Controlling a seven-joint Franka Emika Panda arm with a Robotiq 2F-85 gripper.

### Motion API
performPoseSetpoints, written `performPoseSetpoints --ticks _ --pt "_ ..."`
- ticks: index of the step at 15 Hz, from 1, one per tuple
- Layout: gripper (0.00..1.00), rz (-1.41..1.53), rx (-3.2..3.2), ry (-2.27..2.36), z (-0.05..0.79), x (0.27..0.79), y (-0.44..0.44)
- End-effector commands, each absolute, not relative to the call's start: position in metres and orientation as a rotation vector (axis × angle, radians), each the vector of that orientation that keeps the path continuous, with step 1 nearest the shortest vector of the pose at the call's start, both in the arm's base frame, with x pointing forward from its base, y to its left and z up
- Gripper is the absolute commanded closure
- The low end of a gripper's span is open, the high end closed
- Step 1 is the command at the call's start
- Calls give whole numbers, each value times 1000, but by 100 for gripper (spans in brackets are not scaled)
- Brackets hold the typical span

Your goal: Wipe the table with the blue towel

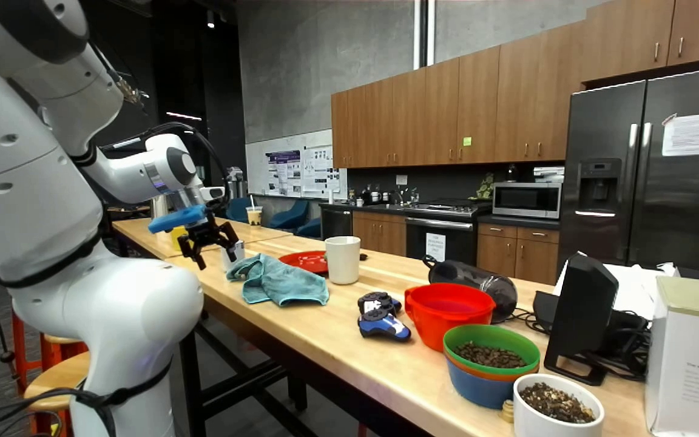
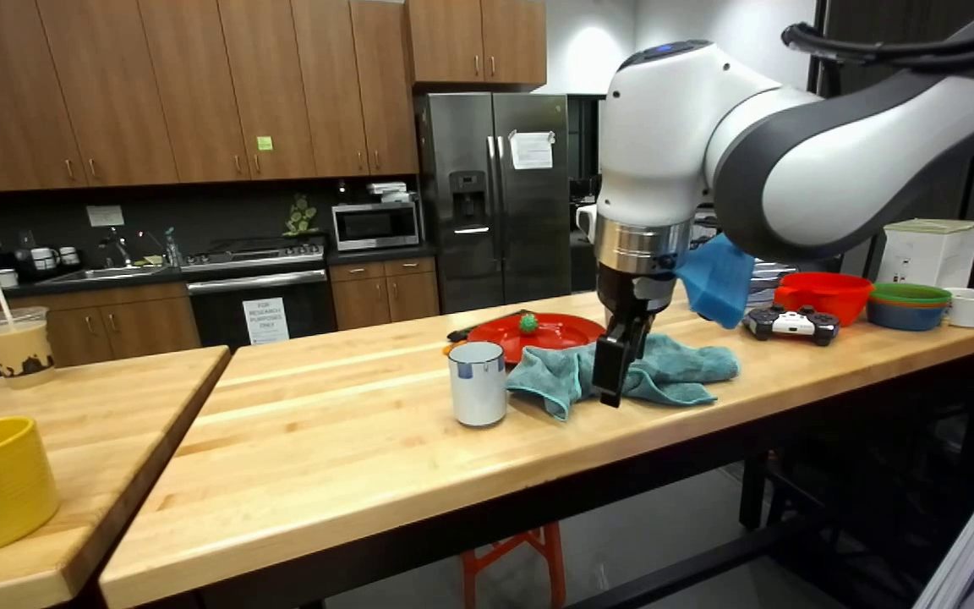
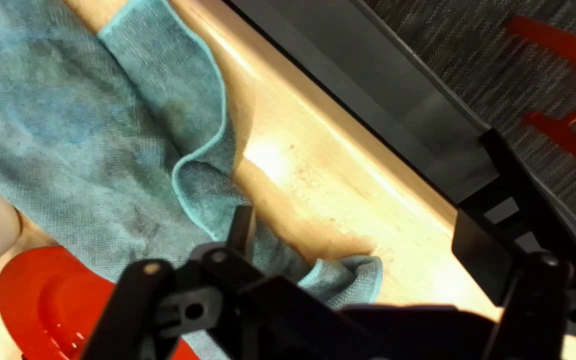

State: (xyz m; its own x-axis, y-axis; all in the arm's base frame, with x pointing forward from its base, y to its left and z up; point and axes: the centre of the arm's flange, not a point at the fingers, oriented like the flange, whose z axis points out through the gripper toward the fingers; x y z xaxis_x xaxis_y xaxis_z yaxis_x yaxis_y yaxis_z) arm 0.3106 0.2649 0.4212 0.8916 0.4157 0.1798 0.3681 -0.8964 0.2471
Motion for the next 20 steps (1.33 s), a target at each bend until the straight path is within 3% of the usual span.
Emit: performPoseSetpoints --ticks 1,9,20 --pt "0 360 2817 540 420 332 260" --pt "0 359 2741 342 420 339 201" --pt "0 200 2701 186 375 299 164"
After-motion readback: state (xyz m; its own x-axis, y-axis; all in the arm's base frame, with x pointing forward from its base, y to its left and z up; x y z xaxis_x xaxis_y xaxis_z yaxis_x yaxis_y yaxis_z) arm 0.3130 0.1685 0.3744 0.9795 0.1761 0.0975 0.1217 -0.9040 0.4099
